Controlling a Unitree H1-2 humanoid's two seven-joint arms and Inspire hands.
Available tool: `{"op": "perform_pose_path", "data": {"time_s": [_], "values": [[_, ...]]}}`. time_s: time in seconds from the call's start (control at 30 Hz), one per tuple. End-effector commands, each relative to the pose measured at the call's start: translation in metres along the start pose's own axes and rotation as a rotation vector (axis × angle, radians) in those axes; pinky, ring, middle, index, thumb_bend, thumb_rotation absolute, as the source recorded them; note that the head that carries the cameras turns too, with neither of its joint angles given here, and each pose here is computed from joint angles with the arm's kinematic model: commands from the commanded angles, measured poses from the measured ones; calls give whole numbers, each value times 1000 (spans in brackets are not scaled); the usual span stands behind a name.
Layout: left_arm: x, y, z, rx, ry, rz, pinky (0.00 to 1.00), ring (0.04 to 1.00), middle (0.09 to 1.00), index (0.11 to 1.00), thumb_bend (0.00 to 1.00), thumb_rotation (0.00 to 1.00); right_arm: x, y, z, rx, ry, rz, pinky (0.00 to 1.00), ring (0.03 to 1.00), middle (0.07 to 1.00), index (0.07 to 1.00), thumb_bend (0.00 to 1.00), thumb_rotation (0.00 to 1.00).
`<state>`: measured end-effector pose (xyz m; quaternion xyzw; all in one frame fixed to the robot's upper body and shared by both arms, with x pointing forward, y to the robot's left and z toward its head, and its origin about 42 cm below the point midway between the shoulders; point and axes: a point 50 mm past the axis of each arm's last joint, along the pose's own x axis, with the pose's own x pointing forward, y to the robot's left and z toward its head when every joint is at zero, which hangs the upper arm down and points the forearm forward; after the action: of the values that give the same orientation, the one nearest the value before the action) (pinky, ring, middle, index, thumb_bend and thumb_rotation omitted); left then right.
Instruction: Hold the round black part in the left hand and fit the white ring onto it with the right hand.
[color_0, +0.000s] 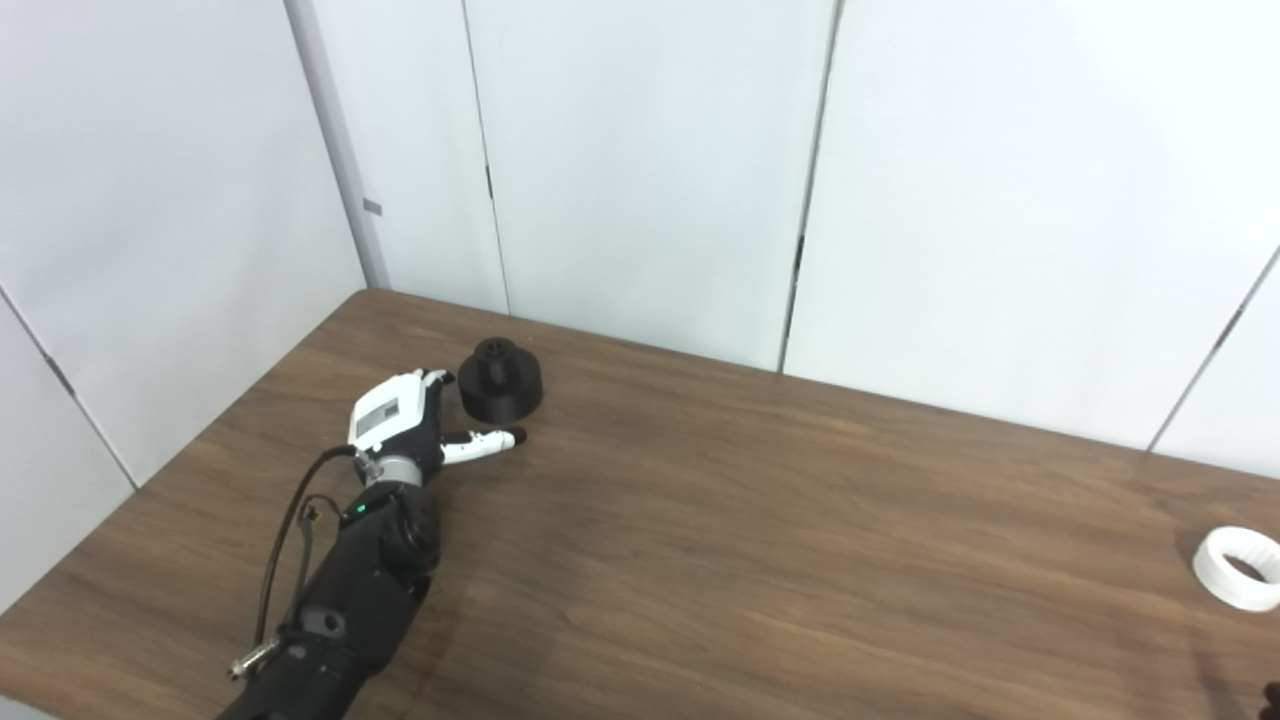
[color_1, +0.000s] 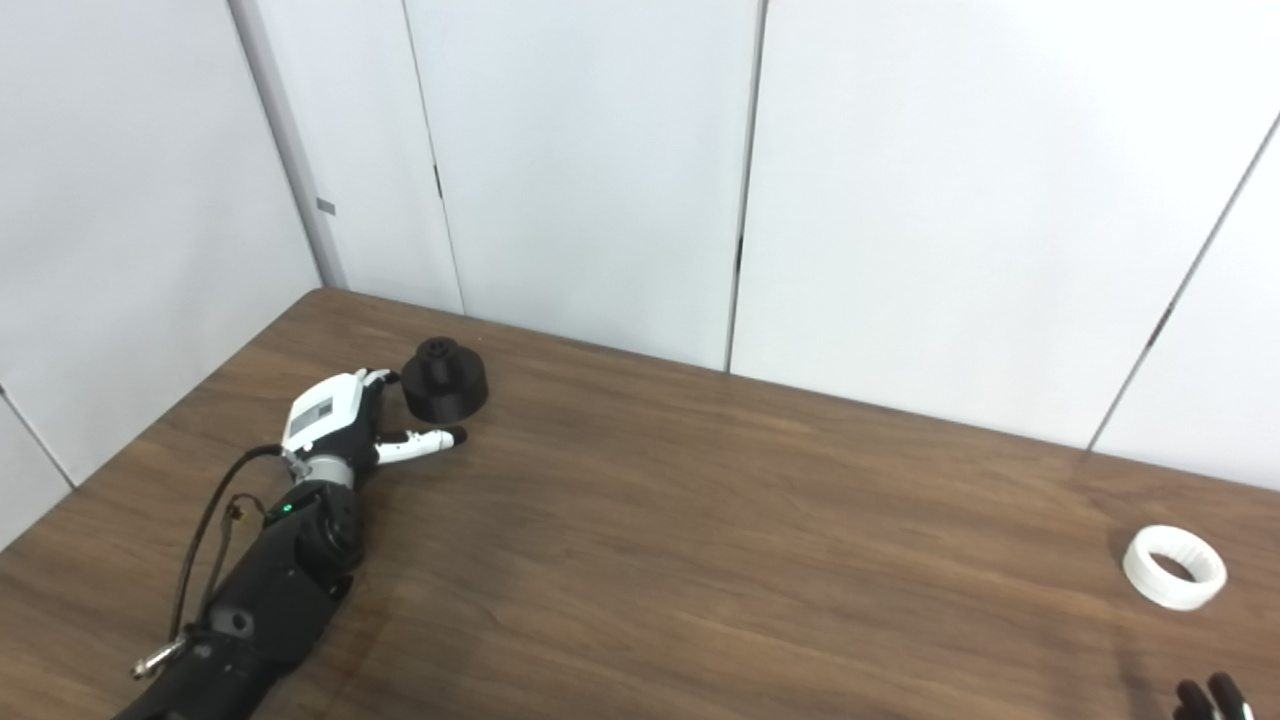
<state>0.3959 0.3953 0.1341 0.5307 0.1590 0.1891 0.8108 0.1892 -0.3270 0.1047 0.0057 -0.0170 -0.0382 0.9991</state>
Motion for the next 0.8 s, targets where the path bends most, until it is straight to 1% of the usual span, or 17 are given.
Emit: {"op": "perform_pose_path", "data": {"time_s": [0.0,0.13,0.47,0.53,0.67,0.77], "values": [[21,36,18,-5,-55,109,1000,1000,972,889,1000,627,-1,4,3,3,-20,6,917,1000,972,991,690,1000],[27,37,21,-13,-50,111,1000,1000,971,888,1000,598,-1,6,2,-4,-18,4,913,1000,972,987,699,1000],[37,42,33,-36,-62,122,1000,1000,972,875,1000,575,-1,9,3,-30,-22,4,909,998,973,963,681,1000],[39,42,34,-44,-65,122,1000,1000,970,870,1000,552,-1,9,3,-34,-17,-3,898,986,966,954,683,1000],[45,43,38,-26,-66,120,1000,1000,965,865,1000,555,0,10,2,-39,-23,0,896,987,966,952,662,1000],[50,44,41,-33,-67,120,1000,1000,959,863,1000,536,0,10,2,-43,-25,1,905,992,972,954,661,1000]]}}
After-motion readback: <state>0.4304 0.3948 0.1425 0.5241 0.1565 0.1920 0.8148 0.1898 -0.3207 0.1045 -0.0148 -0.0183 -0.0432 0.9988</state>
